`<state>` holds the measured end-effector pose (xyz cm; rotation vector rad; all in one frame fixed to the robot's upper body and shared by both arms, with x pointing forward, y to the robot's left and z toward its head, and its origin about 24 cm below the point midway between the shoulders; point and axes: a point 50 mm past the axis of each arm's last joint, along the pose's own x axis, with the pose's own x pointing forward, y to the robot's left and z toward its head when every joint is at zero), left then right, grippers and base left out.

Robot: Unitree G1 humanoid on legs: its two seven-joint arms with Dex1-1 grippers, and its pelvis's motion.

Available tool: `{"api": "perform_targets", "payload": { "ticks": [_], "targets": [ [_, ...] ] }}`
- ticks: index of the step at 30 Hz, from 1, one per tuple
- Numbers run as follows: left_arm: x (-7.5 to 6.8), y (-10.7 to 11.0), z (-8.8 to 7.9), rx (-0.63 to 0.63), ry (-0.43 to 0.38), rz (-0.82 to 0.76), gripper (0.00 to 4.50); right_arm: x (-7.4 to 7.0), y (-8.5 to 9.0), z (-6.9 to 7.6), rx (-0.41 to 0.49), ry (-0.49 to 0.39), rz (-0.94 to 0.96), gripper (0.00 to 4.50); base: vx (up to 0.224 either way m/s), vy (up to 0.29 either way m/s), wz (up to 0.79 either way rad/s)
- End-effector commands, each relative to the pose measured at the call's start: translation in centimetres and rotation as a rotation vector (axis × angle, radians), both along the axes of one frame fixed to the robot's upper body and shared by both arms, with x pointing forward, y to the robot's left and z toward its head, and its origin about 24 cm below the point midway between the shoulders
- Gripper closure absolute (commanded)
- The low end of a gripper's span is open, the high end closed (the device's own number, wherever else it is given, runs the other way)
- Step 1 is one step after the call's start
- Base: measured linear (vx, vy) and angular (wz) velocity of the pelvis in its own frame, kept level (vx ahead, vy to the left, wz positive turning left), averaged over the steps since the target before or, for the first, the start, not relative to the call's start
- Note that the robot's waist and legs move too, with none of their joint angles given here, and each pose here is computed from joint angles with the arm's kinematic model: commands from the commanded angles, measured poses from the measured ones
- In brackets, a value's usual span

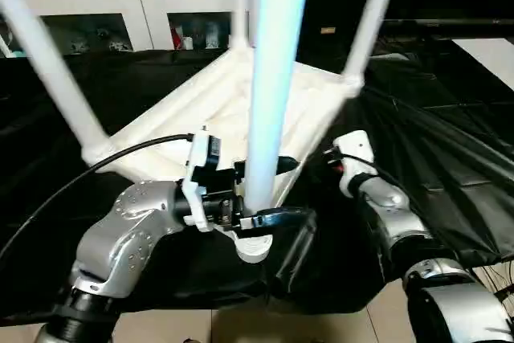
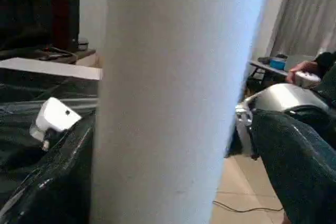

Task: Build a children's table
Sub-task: Rotate table base

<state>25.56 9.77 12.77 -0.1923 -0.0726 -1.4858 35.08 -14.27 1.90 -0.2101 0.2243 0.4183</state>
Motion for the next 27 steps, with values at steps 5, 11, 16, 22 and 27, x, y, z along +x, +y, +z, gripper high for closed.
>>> {"api": "perform_targets", "payload": {
  "ticks": [5, 11, 16, 22, 27],
  "targets": [
    [0.5, -2.2, 0.0, 0.022, -0.039, -0.045, 0.09, -0.2, 2.9, 0.3, 0.012, -0.019, 0.158, 0.52, 0.000, 0.000, 0.00],
    [1.3, -3.7, 0.0, 0.026, -0.060, -0.044, 0.09, -0.7, 4.3, 0.1, 0.036, -0.013, 0.229, 0.52, 0.000, 0.000, 0.00],
    [3.0, -4.8, -0.3, 0.067, -0.101, 0.034, 0.09, -1.2, 5.5, -0.1, 0.037, -0.014, 0.305, 0.52, 0.000, 0.000, 0.00],
    [6.7, -4.1, -1.6, 0.240, -0.179, 0.311, 0.09, -0.6, 4.1, 0.2, 0.011, -0.042, 0.203, 0.52, 0.000, 0.000, 0.00],
    [7.9, -3.5, -1.8, 0.264, -0.190, 0.409, 0.09, 0.3, 1.9, 1.0, -0.009, -0.083, 0.059, 0.52, 0.000, 0.000, 0.00]
  ]
}}
